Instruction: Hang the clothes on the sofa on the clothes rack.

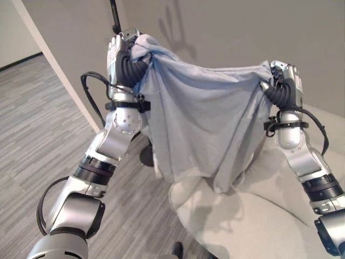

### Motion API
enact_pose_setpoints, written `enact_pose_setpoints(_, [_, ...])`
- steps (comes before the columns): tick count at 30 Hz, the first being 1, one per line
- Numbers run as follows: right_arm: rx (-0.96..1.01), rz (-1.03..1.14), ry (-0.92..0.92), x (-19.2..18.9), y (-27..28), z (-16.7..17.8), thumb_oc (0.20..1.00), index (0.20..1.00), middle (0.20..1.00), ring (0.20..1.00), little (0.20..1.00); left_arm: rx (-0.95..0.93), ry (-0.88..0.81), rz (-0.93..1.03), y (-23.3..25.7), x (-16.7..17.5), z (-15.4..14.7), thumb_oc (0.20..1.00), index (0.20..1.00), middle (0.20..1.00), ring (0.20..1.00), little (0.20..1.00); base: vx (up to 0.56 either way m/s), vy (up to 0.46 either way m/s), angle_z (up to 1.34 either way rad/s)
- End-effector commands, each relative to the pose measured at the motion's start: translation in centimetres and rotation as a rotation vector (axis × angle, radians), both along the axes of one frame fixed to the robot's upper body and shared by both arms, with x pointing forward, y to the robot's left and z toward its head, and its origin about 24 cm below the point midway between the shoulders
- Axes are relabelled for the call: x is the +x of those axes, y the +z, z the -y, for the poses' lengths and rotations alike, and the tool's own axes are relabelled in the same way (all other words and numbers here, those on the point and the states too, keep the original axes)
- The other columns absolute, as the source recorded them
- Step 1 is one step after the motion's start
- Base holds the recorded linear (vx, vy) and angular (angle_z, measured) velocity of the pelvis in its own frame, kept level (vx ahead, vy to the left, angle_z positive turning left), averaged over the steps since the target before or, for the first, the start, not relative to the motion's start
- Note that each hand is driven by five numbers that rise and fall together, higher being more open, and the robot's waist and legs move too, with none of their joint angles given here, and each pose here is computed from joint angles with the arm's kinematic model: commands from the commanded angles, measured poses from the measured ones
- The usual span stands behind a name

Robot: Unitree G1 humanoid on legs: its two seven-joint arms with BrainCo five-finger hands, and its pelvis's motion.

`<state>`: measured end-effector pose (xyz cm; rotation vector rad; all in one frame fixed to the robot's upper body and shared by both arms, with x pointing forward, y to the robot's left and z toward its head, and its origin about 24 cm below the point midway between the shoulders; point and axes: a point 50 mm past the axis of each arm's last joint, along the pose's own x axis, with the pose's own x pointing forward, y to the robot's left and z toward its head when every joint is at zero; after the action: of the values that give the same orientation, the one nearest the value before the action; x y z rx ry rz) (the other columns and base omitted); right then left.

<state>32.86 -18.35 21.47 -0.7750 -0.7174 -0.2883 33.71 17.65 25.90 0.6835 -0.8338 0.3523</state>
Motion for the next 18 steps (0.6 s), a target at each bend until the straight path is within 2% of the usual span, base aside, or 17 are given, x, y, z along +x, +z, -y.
enact_pose_setpoints(1, [0.014, 0.136, 0.04, -0.7, 3.1, -0.1, 0.2, 0.2, 0.2, 0.2, 0.2, 0.02, -0.033, 0.138, 3.2, -0.5, 0.8, 0.2, 0.2, 0.2, 0.2, 0.2, 0.01, 0.154, -0.01])
enact_pose_setpoints(11, [0.015, 0.162, -0.037, -1.0, 3.7, 2.0, 0.2, 0.2, 0.2, 0.2, 0.2, 0.014, -0.02, 0.146, 3.8, 0.0, 0.9, 0.2, 0.2, 0.2, 0.2, 0.2, 0.08, 0.201, -0.01])
enact_pose_setpoints(14, [-0.01, 0.157, -0.064, -1.4, 3.2, 2.7, 0.2, 0.2, 0.2, 0.2, 0.2, 0.018, -0.067, 0.137, 3.6, 0.1, 2.0, 0.2, 0.2, 0.2, 0.2, 0.2, 0.28, 0.664, -0.03])
enact_pose_setpoints(18, [0.016, 0.121, -0.044, -1.2, 2.3, 1.9, 0.2, 0.2, 0.2, 0.2, 0.2, 0.021, -0.068, 0.135, 3.5, -0.1, 1.8, 0.2, 0.2, 0.2, 0.2, 0.2, 0.2, 0.46, 0.04])
